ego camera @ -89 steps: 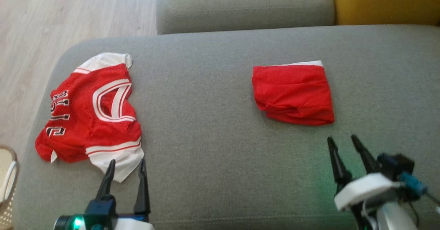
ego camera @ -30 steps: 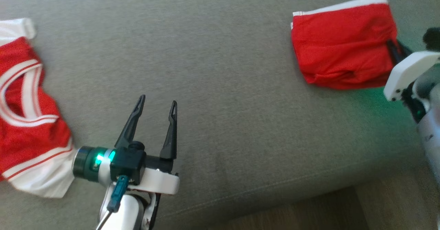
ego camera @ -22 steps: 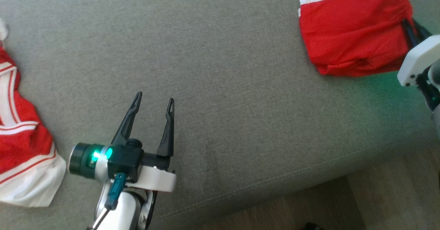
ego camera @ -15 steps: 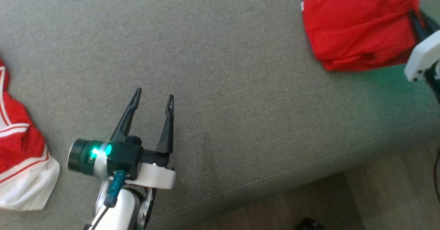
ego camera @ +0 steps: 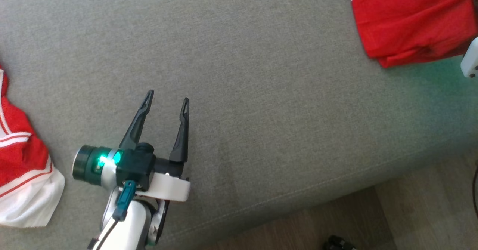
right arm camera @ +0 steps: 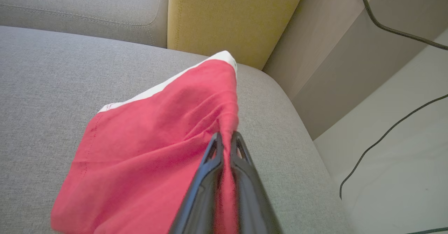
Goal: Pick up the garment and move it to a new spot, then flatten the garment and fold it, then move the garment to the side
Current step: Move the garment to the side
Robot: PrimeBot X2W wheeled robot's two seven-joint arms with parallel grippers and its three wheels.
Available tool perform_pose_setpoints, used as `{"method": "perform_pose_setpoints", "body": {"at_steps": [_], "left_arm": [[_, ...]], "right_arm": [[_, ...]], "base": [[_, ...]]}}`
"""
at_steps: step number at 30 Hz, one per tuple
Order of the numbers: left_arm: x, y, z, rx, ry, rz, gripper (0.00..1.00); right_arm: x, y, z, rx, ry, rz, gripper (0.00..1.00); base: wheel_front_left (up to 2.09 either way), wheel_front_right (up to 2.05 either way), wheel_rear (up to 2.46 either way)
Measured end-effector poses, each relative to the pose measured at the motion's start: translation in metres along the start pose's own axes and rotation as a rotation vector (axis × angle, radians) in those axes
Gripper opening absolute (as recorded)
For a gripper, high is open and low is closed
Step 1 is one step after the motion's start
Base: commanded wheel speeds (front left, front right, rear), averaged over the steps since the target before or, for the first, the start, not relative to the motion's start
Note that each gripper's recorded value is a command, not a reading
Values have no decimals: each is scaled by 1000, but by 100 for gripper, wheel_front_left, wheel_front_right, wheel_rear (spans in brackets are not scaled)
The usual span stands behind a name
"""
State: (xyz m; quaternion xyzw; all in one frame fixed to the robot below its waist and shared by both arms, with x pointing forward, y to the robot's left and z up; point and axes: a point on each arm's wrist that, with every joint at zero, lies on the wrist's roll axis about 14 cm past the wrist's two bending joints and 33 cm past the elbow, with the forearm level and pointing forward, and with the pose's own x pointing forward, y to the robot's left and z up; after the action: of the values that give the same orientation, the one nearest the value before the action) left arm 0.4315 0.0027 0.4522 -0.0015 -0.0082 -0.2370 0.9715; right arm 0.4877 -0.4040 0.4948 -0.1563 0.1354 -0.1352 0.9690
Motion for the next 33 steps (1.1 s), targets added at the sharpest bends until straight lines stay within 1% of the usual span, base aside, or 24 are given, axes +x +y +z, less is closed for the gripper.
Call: {"method": "perform_pose_setpoints", "body": {"at_steps": [1,2,3,4,9,12,15,19,20,21,22,25,27,30,33], "left_arm": [[0,1,1,2,-1,2,100],[0,1,1,3,-2,6,100],[-1,2,2,3,-3,9,100],[-1,2,2,-1,-4,13,100],[-3,3,8,3,-13,17,100],[-5,5,15,9,-29,30,100],[-9,10,25,8,-48,60,100],[-23,20,34,3,-56,116,100],[-23,20,34,3,-56,116,100],[-31,25,37,-2,-55,146,100],[-31,25,37,-2,-55,146,100],[-44,38,42,-15,-58,208,100],[-54,48,45,-21,-61,252,100],[-69,60,51,-20,-69,308,100],[-87,71,56,-23,-78,365,100]], "right_arm": [[0,-1,1,-2,-2,-2,3],[0,-2,1,-2,-3,-6,22],[0,-3,2,1,-6,-12,51],[-1,-5,4,2,-12,-17,100],[-3,-4,25,-51,-104,-16,100],[-8,8,44,-63,-189,-5,100],[-17,37,58,-6,-259,31,100],[-36,89,61,78,-308,119,100],[-36,89,61,78,-308,119,100],[-47,113,64,134,-329,162,100],[-47,113,64,134,-329,162,100],[-66,143,63,222,-343,217,100],[-78,159,60,249,-344,252,100],[-96,173,57,285,-350,285,100],[-112,180,61,300,-374,310,100]], "base": [[0,0,0],[0,0,0],[0,0,0],[0,0,0],[0,0,0],[0,0,0],[0,0,0],[0,0,0],[0,0,0],[0,0,0],[0,0,0],[0,0,0],[0,0,0],[0,0,0],[0,0,0]]}}
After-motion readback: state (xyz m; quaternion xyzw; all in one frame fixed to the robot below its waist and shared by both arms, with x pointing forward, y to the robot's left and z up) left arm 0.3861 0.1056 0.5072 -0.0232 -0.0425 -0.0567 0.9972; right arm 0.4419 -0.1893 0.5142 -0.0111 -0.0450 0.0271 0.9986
